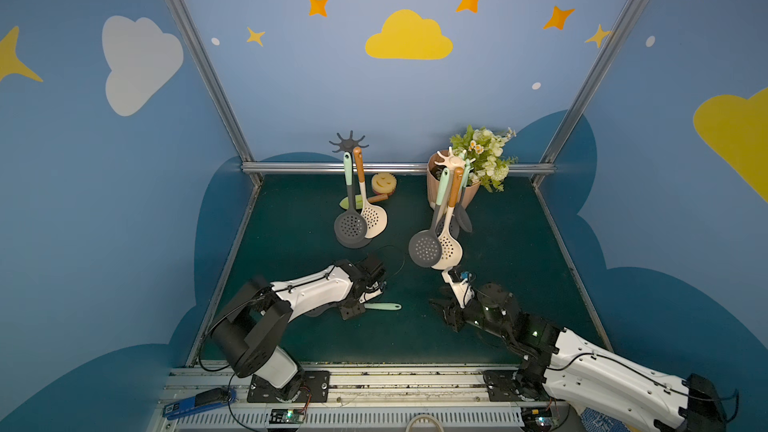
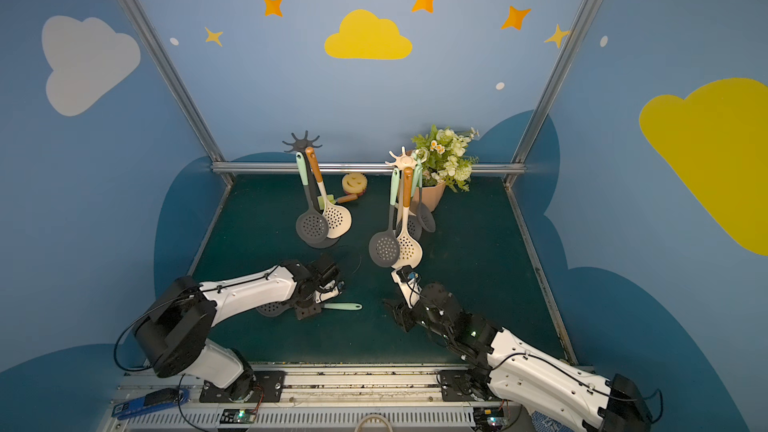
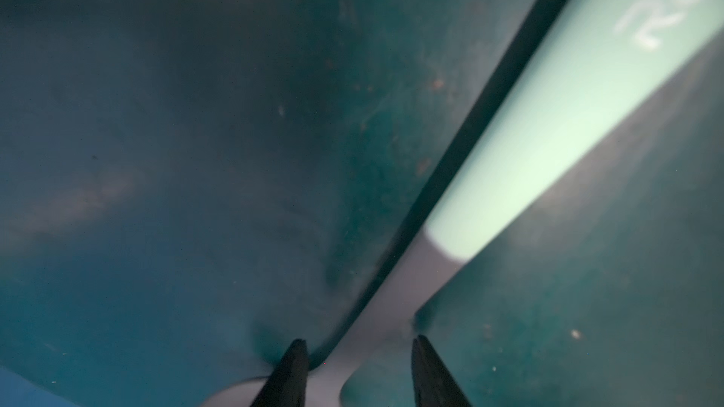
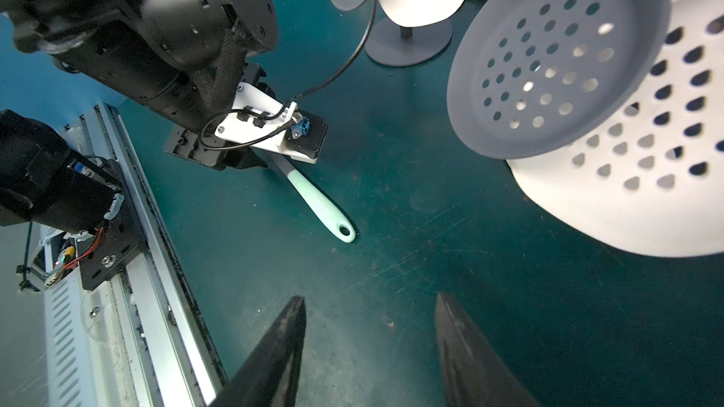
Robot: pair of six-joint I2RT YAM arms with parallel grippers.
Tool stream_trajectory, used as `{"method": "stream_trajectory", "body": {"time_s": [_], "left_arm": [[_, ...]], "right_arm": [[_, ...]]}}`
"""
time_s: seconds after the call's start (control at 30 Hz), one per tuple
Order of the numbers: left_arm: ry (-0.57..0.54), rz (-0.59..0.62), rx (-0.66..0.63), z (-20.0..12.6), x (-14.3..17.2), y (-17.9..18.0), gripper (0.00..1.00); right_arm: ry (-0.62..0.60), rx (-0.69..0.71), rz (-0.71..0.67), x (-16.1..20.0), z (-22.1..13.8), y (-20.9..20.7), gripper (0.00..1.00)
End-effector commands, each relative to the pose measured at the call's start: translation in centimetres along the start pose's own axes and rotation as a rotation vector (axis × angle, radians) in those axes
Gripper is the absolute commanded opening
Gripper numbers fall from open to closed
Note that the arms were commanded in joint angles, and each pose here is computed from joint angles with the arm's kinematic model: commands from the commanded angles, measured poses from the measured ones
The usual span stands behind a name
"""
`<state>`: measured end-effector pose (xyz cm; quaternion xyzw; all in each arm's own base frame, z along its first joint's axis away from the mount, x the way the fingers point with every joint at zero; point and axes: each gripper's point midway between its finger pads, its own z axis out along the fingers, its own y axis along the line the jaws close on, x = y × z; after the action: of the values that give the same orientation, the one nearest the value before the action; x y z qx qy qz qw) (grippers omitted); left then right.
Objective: Hang the skimmer on the kitchen utensil rack
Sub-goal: Pick up the skimmer from the center of the board.
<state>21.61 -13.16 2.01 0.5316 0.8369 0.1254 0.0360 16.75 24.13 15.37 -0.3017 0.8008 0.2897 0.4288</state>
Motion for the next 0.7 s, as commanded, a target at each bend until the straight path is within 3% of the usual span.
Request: {"method": "stream_trajectory", "body": {"time_s": [0.0, 0.17, 0.33, 0.67], "left_arm": [[0.008, -0.002, 0.037, 0.7, 0.1, -0.9, 0.39], [-0.020, -0.013, 0.115, 0.7, -0.7, -2.2, 0.26], [-0.157, -0.031, 0.175, -1.2, -2.4, -3.5, 0.11], [-0.273, -0.044, 0.166, -4.0, -3.0, -4.6, 0.09]], "right_arm": [[-0.026, -0.011, -0.004, -0.7, -0.2, 0.2, 0.53], [-0.037, -0.010, -0.001, -0.8, -0.5, 0.1, 0.53], [-0.070, 0.007, -0.005, -1.5, -1.5, -0.1, 0.53], [-0.143, 0.058, 0.048, -2.8, -3.2, -1.1, 0.53]]}}
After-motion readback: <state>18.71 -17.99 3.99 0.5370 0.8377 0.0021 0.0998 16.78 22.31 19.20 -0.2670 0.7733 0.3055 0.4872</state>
